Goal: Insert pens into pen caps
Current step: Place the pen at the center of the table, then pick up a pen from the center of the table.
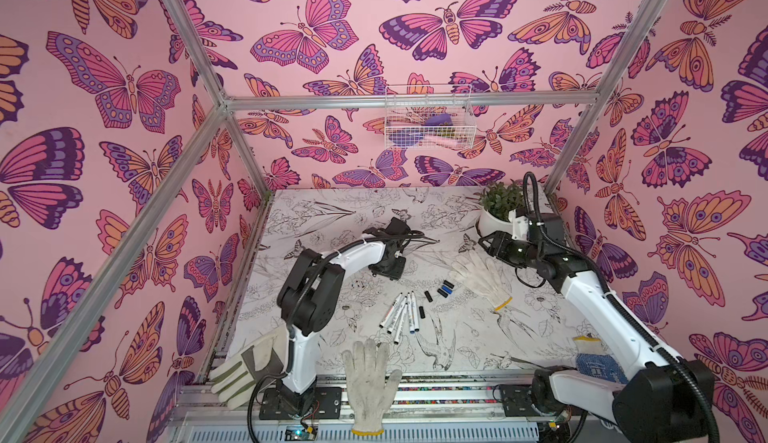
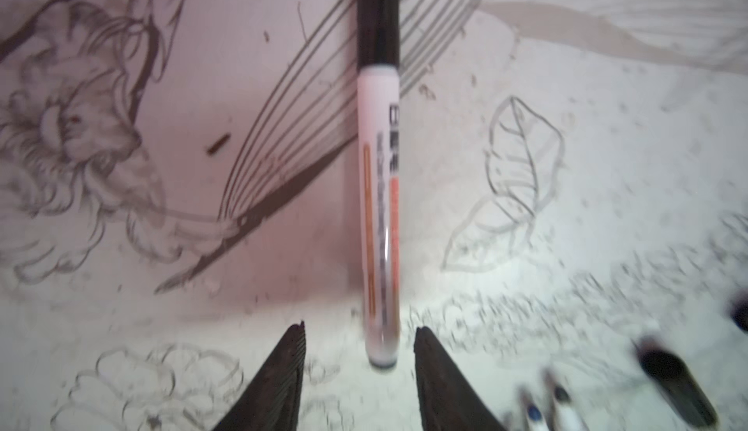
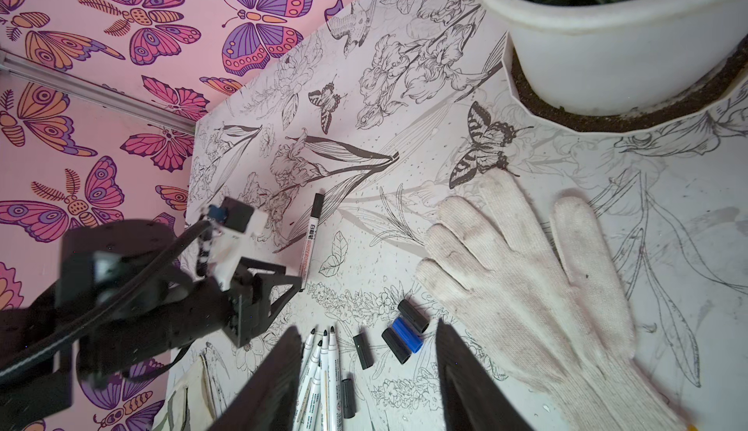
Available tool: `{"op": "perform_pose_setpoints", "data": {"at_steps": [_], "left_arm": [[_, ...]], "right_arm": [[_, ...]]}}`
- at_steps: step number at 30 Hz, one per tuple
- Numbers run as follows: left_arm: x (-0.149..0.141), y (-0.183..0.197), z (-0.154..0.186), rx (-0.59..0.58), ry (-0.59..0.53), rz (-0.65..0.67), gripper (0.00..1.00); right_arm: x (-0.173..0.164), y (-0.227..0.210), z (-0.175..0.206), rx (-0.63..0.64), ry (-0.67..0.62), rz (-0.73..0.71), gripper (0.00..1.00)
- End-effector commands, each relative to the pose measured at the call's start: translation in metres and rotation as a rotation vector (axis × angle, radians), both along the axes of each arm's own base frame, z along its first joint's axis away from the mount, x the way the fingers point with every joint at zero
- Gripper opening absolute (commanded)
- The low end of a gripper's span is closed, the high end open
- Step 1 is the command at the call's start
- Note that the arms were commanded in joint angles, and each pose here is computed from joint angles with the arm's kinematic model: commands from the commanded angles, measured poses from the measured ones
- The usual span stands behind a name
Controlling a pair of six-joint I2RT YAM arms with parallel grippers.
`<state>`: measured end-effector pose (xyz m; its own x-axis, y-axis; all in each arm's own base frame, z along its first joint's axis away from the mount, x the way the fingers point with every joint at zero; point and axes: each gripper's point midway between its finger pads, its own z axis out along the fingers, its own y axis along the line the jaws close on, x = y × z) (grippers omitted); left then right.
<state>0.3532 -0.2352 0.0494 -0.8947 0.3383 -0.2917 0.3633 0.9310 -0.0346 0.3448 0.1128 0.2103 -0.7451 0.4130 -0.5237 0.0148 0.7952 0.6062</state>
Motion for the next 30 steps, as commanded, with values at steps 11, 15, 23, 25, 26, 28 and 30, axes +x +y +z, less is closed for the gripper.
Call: {"op": "perform_pose_setpoints", "data": {"at_steps": [11,15,23,25,26,28,30], "left_arm": [[-0.114,0.009,-0.002,-0.093,0.040,-0.121,0.50],[-0.119,0.013,-0.011,-0.058,0.031,-0.118,0.49],[-0.128,0.006,-0.027,-0.032,0.081,-0.157,0.47],[-0.128,0.009,-0.031,-0.017,0.081,-0.130,0.46],[-0.126,0.010,-0.031,-0.012,0.075,-0.116,0.45],[-0.124,0.011,-0.030,-0.013,0.063,-0.105,0.44],[-0.123,0.010,-0.028,-0.016,0.051,-0.108,0.44]], "right_arm": [[0.000,0.002,-0.002,-0.014,-0.008,0.026,0.55],[0.000,0.002,-0.003,-0.015,-0.008,0.026,0.55],[-0.001,0.001,0.001,-0.024,-0.016,0.030,0.55],[-0.002,0.000,0.001,-0.027,-0.017,0.030,0.55],[-0.002,0.000,0.001,-0.029,-0.017,0.029,0.55],[-0.002,0.000,0.001,-0.028,-0.020,0.030,0.55],[-0.001,0.000,0.000,-0.027,-0.016,0.029,0.55]]}}
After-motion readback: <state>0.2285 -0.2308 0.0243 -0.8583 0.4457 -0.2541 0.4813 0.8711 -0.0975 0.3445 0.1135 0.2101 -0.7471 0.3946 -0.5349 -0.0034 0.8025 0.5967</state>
